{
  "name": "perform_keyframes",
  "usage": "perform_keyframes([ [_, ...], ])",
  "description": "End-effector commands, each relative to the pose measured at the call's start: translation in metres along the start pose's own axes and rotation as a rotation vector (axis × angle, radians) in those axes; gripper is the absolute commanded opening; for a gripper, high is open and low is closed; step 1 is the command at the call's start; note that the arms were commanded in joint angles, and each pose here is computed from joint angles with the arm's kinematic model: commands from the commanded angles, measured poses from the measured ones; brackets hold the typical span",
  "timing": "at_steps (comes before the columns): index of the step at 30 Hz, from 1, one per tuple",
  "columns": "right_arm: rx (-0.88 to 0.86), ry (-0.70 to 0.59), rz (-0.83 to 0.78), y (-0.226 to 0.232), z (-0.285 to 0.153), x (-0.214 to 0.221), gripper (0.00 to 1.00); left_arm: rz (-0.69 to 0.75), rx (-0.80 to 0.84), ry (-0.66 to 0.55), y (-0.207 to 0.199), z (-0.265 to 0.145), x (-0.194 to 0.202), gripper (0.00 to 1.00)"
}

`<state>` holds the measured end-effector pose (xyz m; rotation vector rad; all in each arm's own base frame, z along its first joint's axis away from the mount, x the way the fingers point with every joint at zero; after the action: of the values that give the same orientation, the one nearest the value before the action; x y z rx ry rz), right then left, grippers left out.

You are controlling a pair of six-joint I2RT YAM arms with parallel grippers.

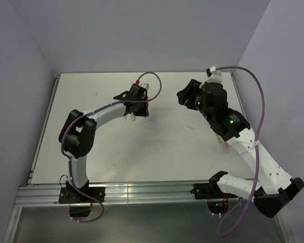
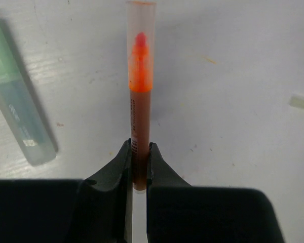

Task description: Insert the pens into the pen caps

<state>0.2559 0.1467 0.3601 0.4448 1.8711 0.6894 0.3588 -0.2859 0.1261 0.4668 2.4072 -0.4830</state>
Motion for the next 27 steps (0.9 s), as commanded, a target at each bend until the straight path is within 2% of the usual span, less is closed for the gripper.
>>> perform_keyframes([
  [1, 0.022, 0.101, -0.045, -0.018, 0.017, 0.020, 0.58, 0.025, -0.070, 0.035, 0.006, 0.020, -0.007, 0.10],
  [4, 0.060, 0.130, -0.042, -0.032, 0.028, 0.028, 0.57, 0.017, -0.088, 0.081, 0.009, 0.032, -0.007, 0.11],
  [10, 0.078, 0.174, -0.048, -0.048, 0.036, 0.043, 0.57, 0.002, -0.235, 0.129, 0.029, 0.052, 0.005, 0.17],
  [14, 0.089, 0.189, -0.051, -0.053, 0.039, 0.047, 0.57, 0.006, -0.255, 0.146, 0.033, 0.055, 0.014, 0.30],
  [15, 0.095, 0.193, -0.051, -0.054, 0.040, 0.048, 0.57, 0.007, -0.254, 0.146, 0.033, 0.055, 0.016, 0.36],
  [22, 0.118, 0.195, -0.066, -0.059, 0.044, 0.049, 0.57, 0.005, -0.248, 0.141, 0.033, 0.053, 0.018, 0.42],
  [27, 0.134, 0.202, -0.072, -0.064, 0.049, 0.046, 0.57, 0.011, -0.240, 0.097, 0.029, 0.039, 0.001, 0.45],
])
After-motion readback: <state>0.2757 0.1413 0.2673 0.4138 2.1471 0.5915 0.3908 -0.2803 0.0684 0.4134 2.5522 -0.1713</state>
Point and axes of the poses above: each gripper's point midway between its finger pads, its own z axis out along the fingers, its own y axis along the line the jaws close on, x = y × z, the point moved 5 cm from there along -z, back along the fingers, and after that the axes turned 12 degrees about z, right-handed, at the moved point
